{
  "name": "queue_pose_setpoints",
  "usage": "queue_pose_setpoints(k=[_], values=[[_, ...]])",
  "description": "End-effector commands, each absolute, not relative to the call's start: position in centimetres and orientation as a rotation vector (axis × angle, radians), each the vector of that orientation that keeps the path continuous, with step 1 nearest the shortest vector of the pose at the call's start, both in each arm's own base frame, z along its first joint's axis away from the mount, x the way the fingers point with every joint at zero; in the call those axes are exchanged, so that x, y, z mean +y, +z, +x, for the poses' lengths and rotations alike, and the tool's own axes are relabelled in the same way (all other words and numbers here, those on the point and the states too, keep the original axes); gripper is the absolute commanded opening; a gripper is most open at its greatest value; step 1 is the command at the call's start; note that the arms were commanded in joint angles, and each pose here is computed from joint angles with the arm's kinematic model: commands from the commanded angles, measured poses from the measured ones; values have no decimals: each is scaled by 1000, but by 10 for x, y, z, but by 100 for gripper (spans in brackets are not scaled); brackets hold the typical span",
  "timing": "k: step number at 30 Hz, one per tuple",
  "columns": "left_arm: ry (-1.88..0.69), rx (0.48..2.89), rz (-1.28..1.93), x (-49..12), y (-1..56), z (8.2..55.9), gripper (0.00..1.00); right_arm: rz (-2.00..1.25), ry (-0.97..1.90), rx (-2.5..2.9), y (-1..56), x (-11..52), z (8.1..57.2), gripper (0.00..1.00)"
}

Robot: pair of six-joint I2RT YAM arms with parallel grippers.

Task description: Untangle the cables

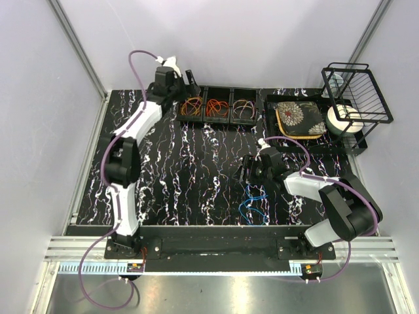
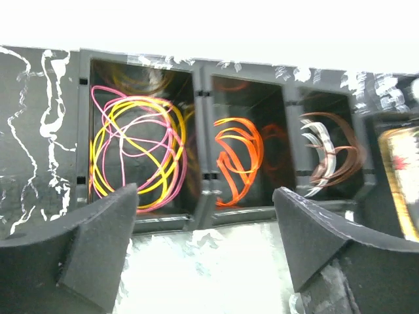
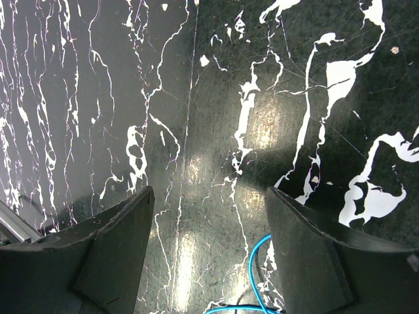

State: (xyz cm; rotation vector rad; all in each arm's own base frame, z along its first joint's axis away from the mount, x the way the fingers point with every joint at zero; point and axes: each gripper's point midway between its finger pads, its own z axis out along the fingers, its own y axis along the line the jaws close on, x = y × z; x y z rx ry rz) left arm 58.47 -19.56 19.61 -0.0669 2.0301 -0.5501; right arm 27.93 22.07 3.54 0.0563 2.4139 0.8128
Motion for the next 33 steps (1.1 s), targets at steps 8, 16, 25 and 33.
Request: queue_pose_setpoints(k=[8,16,25,33], values=[[-557,2105,-92,-202,212,480,86,24,820,2371,45,226,288,75],[-521,2176,105,-234,211,402,84,33,815,2367,46,225,288,74],[-553,2227,314,-266,190,303,78,40,806,2369,46,223,287,75],[-666,2223,589,-304,157,224,77,61,788,2362,47,220,289,78]])
